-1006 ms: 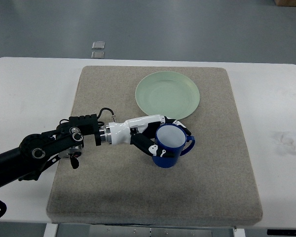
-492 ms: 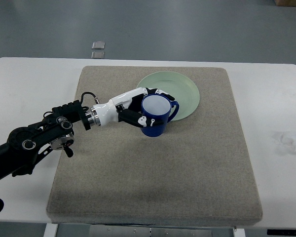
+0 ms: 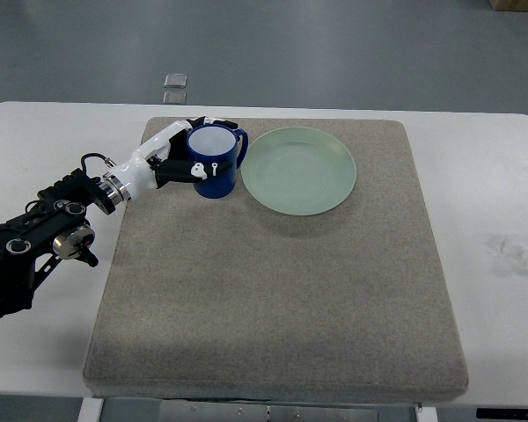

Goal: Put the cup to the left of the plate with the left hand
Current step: 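Lift the blue mug and carry it past the plate's near edge, then set the mug down beside the plate and open the left hand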

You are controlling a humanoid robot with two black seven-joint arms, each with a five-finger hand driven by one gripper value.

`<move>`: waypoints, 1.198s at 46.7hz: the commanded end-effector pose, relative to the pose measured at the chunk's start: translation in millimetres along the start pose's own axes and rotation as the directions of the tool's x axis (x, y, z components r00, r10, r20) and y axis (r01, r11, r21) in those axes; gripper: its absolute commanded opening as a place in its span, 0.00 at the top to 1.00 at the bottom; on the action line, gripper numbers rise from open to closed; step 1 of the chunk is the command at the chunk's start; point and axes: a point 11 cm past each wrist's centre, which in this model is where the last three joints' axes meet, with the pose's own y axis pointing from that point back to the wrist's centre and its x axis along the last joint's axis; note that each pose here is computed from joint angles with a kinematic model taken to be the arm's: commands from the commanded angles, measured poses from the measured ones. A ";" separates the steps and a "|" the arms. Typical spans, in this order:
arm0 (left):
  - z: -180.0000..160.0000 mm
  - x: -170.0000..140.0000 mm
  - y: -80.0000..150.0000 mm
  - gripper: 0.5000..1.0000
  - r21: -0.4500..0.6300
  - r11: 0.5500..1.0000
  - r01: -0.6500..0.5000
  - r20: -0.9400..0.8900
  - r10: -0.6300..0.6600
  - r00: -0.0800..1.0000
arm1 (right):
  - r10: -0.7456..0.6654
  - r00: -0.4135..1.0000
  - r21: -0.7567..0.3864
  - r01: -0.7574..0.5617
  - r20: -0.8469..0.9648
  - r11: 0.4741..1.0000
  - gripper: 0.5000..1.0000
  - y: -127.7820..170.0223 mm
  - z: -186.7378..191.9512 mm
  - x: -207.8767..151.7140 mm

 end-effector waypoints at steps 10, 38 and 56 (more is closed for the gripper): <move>-10.5 26.2 10.8 0.95 0.017 0.992 -0.121 0.004 0.121 0.993 | 0.000 1.000 0.000 0.000 0.000 1.000 0.14 0.0 0.0 0.0; -27.9 34.0 22.1 0.92 0.040 0.981 -0.189 0.029 0.188 0.982 | 0.000 1.000 0.000 0.000 0.000 1.000 0.14 0.0 0.0 0.0; -27.7 34.4 21.2 0.68 0.036 0.977 -0.209 0.035 0.207 0.978 | 0.000 1.000 0.000 0.000 0.000 1.000 0.14 0.0 0.0 0.0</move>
